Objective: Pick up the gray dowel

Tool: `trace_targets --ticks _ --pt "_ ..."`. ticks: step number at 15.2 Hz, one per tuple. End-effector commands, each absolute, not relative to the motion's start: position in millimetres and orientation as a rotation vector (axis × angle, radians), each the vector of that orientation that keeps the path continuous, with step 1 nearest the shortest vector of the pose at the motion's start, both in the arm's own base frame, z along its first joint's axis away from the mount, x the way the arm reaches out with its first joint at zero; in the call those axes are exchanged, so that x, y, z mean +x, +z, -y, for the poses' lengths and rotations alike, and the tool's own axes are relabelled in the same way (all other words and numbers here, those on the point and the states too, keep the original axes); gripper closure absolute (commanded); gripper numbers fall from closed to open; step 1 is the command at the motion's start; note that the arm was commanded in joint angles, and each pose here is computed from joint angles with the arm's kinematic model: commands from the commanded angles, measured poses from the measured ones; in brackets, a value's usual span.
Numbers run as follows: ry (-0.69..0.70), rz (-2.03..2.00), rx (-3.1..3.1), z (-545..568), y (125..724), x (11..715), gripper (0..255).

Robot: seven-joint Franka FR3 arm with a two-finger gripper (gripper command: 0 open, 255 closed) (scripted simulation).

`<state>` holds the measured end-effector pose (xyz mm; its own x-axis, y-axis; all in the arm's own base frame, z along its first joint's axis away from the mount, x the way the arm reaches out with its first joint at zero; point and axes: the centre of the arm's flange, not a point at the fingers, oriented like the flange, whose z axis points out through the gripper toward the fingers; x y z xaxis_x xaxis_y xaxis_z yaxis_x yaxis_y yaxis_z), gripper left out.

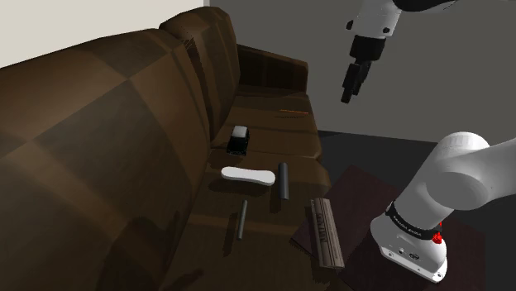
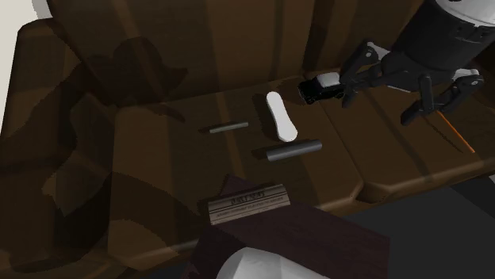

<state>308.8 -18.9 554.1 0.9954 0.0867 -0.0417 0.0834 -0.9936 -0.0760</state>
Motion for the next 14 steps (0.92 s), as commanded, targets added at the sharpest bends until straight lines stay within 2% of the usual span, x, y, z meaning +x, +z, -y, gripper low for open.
trace_targets --ticks 1,14 --pt "0.069 0.131 -3.064 18.9 554.1 308.8 0" --pt "0.050 -0.409 -3.079 -117.6 445.2 299.1 0"
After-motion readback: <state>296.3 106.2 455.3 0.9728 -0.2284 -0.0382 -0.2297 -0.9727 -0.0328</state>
